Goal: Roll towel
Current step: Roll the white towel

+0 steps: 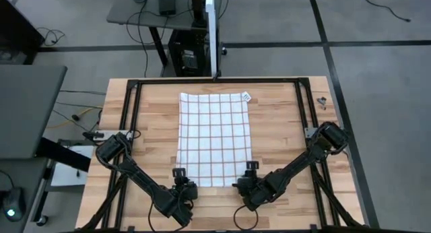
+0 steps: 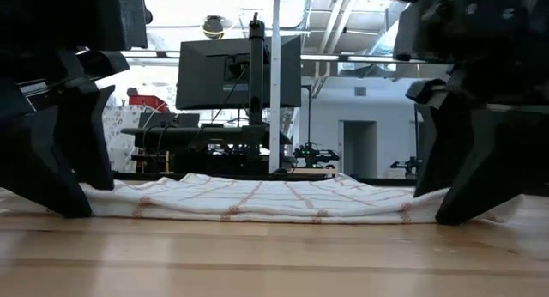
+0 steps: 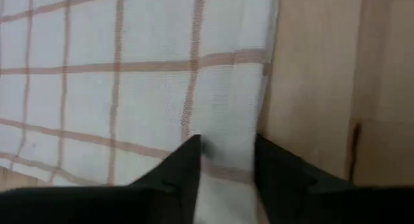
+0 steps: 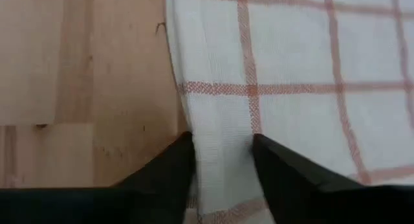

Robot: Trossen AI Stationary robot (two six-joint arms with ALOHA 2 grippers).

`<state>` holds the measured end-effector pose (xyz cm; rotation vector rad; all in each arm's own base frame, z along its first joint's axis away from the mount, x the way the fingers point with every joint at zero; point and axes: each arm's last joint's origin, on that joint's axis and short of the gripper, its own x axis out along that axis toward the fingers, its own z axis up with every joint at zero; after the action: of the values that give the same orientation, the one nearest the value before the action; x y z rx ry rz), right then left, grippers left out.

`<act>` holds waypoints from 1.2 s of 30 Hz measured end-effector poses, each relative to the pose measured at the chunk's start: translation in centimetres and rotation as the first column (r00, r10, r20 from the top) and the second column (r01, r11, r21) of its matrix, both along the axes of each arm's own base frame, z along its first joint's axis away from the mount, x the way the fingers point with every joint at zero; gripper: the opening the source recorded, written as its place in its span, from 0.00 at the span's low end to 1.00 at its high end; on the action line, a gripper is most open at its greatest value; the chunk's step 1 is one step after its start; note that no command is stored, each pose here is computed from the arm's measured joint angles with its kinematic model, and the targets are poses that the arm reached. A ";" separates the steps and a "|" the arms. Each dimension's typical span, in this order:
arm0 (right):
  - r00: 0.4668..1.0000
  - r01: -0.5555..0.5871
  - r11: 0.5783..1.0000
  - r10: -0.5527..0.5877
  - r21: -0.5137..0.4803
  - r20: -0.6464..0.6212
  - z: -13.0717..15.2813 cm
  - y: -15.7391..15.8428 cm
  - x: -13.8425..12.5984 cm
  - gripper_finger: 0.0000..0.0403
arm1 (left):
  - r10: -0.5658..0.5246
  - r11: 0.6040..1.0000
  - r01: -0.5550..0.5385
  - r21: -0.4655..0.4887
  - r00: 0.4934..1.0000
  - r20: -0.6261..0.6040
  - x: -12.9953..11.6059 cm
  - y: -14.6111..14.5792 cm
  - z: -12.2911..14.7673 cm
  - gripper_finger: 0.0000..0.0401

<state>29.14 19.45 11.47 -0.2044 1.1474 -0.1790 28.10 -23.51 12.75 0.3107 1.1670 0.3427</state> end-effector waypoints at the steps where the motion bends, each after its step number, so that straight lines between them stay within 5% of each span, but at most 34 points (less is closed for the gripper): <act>1: 1.000 -0.002 1.000 0.002 0.004 -0.004 0.0 0.0 0.0 0.21 | 0.000 1.000 0.000 -0.002 1.000 0.000 0.0 0.0 0.0 0.16; 5: 1.000 -0.006 1.000 0.006 0.024 -0.017 0.0 0.1 0.0 0.03 | 0.003 1.000 -0.003 -0.008 1.000 0.002 0.0 -0.1 0.0 0.02; 11: 0.999 -0.009 0.998 0.012 0.069 -0.034 0.2 0.2 -0.1 0.01 | 0.092 0.995 -0.092 -0.044 0.996 0.002 -0.3 0.2 0.2 0.00; 16: 1.000 -0.009 0.989 0.013 0.148 -0.023 1.2 0.3 -0.2 0.00 | 0.120 0.975 -0.125 -0.181 0.992 -0.037 -0.3 -0.1 1.2 0.00; 20: 0.999 -0.022 0.962 0.031 0.271 -0.028 2.3 0.7 -0.2 0.00 | 0.099 0.932 -0.114 -0.343 0.993 -0.060 -0.1 -0.8 2.3 0.00; 29: 0.999 -0.050 0.869 0.054 0.492 0.006 3.4 3.6 -0.9 0.00 | 0.112 0.841 -0.125 -0.526 0.992 -0.056 -1.1 -2.5 4.5 0.00; 36: 0.999 -0.049 0.795 0.050 0.605 0.016 3.9 5.8 -1.8 0.00 | 0.030 0.719 -0.053 -0.693 0.999 -0.045 -1.2 -4.3 5.7 0.00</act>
<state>27.30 25.22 15.34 0.3410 1.1444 0.2438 26.93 -27.77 18.42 -0.3823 1.2508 -0.0853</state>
